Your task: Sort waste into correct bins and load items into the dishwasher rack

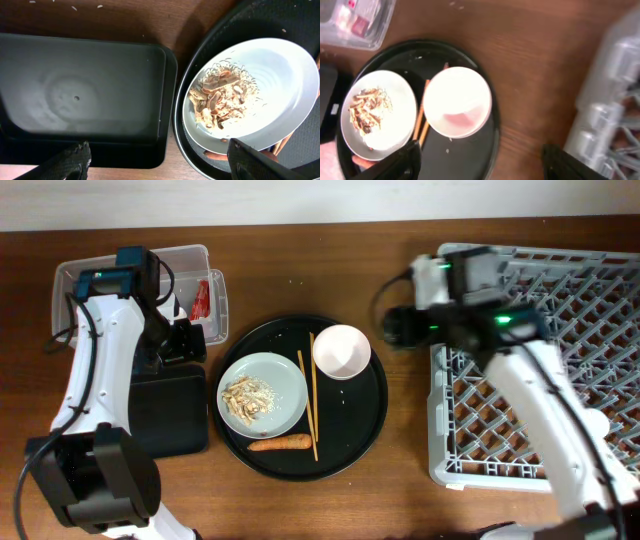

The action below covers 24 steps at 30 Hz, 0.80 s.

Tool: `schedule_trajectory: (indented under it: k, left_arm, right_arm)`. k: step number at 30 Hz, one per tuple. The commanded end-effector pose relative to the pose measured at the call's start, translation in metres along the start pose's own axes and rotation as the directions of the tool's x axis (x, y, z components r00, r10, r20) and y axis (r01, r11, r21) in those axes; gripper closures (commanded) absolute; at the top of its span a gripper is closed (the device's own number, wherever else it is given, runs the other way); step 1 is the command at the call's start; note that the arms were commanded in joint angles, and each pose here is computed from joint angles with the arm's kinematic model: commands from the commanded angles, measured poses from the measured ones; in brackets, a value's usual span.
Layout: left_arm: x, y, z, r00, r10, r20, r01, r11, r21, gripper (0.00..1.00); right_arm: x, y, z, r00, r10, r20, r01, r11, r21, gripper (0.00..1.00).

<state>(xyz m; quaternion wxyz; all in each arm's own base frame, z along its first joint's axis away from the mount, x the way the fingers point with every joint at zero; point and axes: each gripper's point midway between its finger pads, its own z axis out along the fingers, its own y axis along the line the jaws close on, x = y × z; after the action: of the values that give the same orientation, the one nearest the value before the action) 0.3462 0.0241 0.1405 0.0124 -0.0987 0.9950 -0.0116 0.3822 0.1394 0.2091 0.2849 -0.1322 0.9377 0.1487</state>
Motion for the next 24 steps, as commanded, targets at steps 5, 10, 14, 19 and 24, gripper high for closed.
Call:
schedule_trajectory:
  k: [5, 10, 14, 19, 24]
  left_arm:
    - [-0.001, -0.003, -0.011, 0.999, -0.002, 0.033, 0.002, 1.000, 0.019, 0.13]
    - [-0.001, -0.003, -0.011, 0.999, -0.003, 0.033, 0.002, 1.000, 0.019, 0.13]
    - [-0.001, -0.003, -0.011, 0.999, -0.003, 0.033, 0.002, 1.000, 0.019, 0.13]
    - [-0.001, -0.003, -0.011, 0.999, -0.003, 0.033, 0.002, 1.000, 0.019, 0.13]
    - [-0.001, -0.003, -0.011, 0.999, -0.002, 0.033, 0.002, 1.000, 0.019, 0.13]
  right_arm:
    - [0.026, -0.004, 0.099, 0.983, 0.134, -0.129, -0.110, 0.979, 0.174, 0.32]
    - [0.063, -0.012, 0.152, 0.949, 0.195, -0.249, -0.151, 0.971, 0.186, 0.57]
    - [0.078, -0.011, 0.166, 0.931, 0.205, -0.302, -0.158, 0.972, 0.172, 0.73]
    - [0.077, -0.012, 0.162, 0.930, 0.208, -0.304, -0.160, 0.971, 0.176, 0.96]
    - [0.005, -0.044, 0.077, 0.966, 0.220, -0.140, -0.178, 0.949, 0.260, 0.96]
